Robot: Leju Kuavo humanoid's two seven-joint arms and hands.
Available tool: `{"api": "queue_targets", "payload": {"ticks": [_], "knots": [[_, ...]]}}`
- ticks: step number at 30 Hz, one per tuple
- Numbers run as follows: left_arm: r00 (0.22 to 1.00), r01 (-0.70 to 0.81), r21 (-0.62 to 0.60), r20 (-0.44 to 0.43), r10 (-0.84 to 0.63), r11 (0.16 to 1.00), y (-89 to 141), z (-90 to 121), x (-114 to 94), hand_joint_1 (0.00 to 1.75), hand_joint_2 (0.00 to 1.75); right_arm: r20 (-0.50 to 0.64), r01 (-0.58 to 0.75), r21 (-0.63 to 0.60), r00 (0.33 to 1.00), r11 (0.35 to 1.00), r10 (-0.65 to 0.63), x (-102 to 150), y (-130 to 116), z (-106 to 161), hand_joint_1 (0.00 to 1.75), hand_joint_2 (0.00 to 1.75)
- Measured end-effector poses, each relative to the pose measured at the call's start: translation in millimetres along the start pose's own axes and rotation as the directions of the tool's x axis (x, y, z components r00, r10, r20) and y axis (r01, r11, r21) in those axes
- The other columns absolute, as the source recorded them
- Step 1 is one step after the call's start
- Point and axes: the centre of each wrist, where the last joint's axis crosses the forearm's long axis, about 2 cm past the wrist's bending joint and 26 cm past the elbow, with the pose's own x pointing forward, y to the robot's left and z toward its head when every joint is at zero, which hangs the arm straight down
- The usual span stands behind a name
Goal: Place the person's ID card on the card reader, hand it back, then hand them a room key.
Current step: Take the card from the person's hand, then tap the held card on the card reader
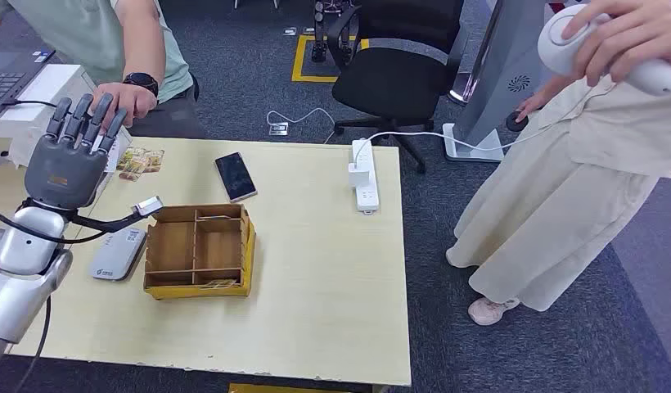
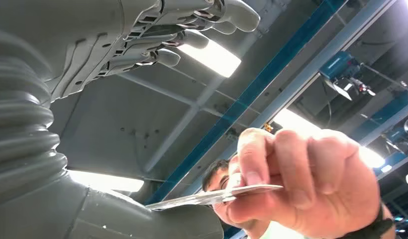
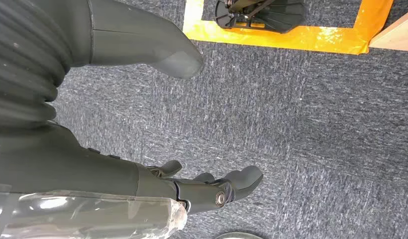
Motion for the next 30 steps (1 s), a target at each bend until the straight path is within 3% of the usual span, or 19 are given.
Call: {"api": "queue_targets", "payload": {"ticks": [1, 2, 5, 6, 30], "knots": [[1.000, -0.003, -0.001, 0.001, 0.003, 1.000, 0.0, -0.1, 0.0, 0.01, 1.75, 0.000, 0.000, 0.000, 1.000, 1.000, 0.000, 0.0, 0.0, 0.0, 0.00, 1.75], [1.000, -0.005, -0.002, 0.001, 0.005, 1.000, 0.0, -0.2, 0.0, 0.14, 1.75, 0.000, 0.000, 0.000, 1.000, 1.000, 0.000, 0.0, 0.0, 0.0, 0.00, 1.75], [1.000, -0.024, -0.011, -0.004, 0.024, 1.000, 0.1, -0.9, -0.6, 1.45, 1.75, 0.000, 0.000, 0.000, 1.000, 1.000, 0.000, 0.0, 0.0, 0.0, 0.00, 1.75], [0.999, -0.032, -0.017, -0.004, 0.032, 0.999, 0.0, -1.0, -1.0, 1.75, 1.75, 0.000, 0.000, 0.000, 1.000, 1.000, 0.000, 0.0, 0.0, 0.0, 0.00, 1.75], [0.998, -0.068, -0.046, -0.018, 0.067, 0.997, -0.5, 0.0, -8.4, 1.75, 1.75, 0.000, 0.000, 0.000, 1.000, 1.000, 0.000, 0.0, 0.0, 0.0, 0.00, 1.75]]}}
